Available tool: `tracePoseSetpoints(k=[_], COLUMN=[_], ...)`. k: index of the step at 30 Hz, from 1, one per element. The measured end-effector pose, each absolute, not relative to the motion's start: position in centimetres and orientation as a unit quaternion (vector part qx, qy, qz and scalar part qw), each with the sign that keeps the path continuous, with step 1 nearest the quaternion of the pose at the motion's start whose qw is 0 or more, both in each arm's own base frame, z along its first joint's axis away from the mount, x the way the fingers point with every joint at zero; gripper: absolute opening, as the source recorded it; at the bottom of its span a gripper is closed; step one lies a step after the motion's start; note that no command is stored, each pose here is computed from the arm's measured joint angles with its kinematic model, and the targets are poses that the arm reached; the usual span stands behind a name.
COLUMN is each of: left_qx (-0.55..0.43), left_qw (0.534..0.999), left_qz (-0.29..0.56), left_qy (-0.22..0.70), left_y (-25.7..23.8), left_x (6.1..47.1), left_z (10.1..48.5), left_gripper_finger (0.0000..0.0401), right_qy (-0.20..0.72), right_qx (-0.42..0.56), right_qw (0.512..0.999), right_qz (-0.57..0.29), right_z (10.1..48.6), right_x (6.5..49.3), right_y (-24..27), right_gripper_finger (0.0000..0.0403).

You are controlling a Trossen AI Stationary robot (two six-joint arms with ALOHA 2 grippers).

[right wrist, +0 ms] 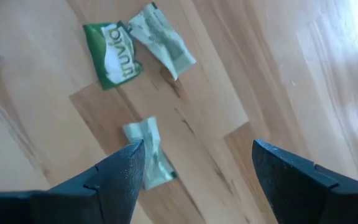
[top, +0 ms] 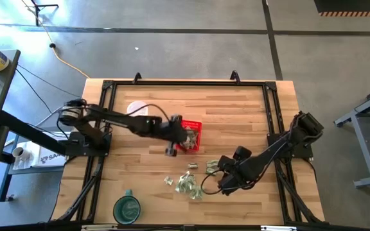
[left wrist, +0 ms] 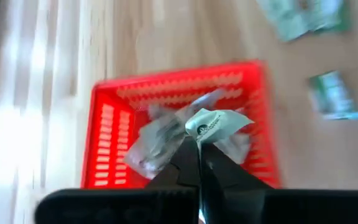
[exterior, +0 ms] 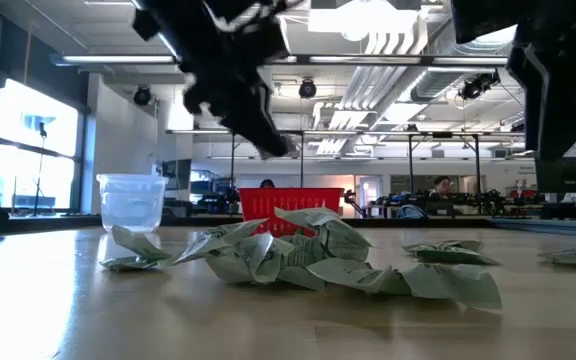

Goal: Pick and place Stevia / Truvia into bins
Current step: Put the stevia packet into the red basket

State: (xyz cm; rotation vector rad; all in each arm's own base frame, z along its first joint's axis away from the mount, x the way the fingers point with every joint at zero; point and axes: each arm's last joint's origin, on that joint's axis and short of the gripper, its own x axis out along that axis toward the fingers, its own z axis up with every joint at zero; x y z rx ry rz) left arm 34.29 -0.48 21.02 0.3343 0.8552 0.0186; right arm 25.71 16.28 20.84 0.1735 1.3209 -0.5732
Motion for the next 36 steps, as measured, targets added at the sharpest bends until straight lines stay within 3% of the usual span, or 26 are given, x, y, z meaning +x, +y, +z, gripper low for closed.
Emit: tracePoseSetpoints(k=[2,9,13,16,21,29,32,36], left_qx=[0.146,0.092,0.066,0.066,0.071,0.046,0.045,0.038], left_qw=[0.894,0.888,0.88,0.867,0.857,0.85,0.847,0.839], left_qz=[0.01,0.01,0.015,0.029,0.058,0.062,0.059,0.064], left_qy=[0.423,0.45,0.47,0.493,0.506,0.521,0.526,0.54], left_y=[0.7,0.6,-1.1,-2.5,-3.9,-5.6,-6.1,-6.5], left_x=[34.6,34.1,32.9,31.7,30.2,29.3,29.1,28.6], left_z=[20.1,20.2,22.6,23.1,23.9,23.6,23.2,23.0], left_gripper_finger=[0.0069,0.027,0.0333,0.0341,0.0313,0.0269,0.0264,0.0266], right_qy=[0.605,0.599,0.596,0.629,0.655,0.651,0.641,0.655], right_qx=[0.083,0.057,-0.003,-0.014,-0.009,0.122,0.153,0.112], right_qw=[0.747,0.771,0.784,0.762,0.745,0.714,0.722,0.736], right_qz=[-0.262,-0.212,-0.172,-0.152,-0.13,-0.228,-0.211,-0.131], right_z=[20.8,20.8,20.1,18.6,16.3,15.3,15.7,16.4], right_x=[25.5,24.9,25.2,25.5,26.6,26.6,25.9,25.2], right_y=[16.6,18.3,19.1,19.5,19.8,16.1,14.9,14.4], right_gripper_finger=[0.0287,0.0287,0.0287,0.0287,0.0287,0.0286,0.0286,0.0286])
